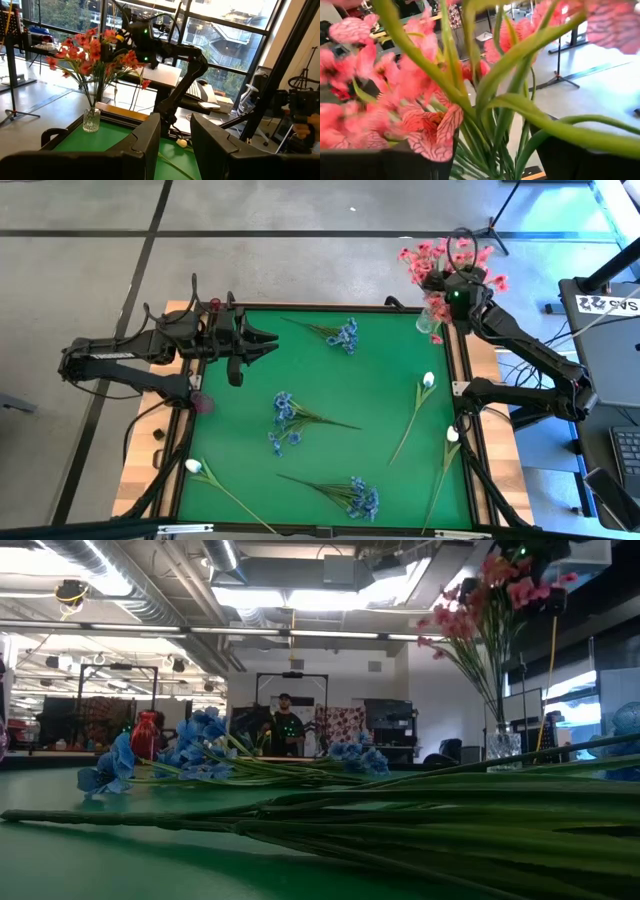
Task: Sort flowers into vase by color
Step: Put the pink flowers into the transparent vase
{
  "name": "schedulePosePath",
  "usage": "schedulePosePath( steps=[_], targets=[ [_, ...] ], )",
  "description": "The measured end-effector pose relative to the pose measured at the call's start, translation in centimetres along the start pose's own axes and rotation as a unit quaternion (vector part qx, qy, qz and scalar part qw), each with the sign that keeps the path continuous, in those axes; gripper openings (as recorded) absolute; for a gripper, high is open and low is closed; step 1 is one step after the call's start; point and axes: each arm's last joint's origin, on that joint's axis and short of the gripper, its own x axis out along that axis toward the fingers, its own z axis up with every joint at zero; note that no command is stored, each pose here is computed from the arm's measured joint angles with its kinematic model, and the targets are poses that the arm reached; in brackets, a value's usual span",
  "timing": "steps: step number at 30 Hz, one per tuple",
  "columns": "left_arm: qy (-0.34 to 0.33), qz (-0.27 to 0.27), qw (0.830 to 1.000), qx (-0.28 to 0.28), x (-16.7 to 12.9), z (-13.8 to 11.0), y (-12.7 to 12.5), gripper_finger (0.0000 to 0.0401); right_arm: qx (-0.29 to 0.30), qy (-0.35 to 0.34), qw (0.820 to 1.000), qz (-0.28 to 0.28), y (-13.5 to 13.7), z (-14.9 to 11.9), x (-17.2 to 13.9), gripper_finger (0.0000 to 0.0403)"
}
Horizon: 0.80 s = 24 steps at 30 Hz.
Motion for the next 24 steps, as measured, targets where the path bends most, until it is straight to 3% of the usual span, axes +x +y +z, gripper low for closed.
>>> schedulePosePath(
  steps=[9,15,24],
  targets=[
    [0.000,0.000,1.000,0.003,0.0,0.0,0.0,0.0105,0.021,0.024,0.999,0.009,0.0,2.7,-1.4,0.0239],
    [-0.001,0.000,1.000,0.009,0.0,0.0,0.0,0.0105,0.008,0.070,0.997,-0.028,-0.2,0.6,0.2,0.0239],
    [0.001,-0.007,1.000,0.005,0.0,0.0,-0.2,0.0105,-0.041,0.073,0.994,-0.075,0.3,-1.4,1.8,0.0239]
  ],
)
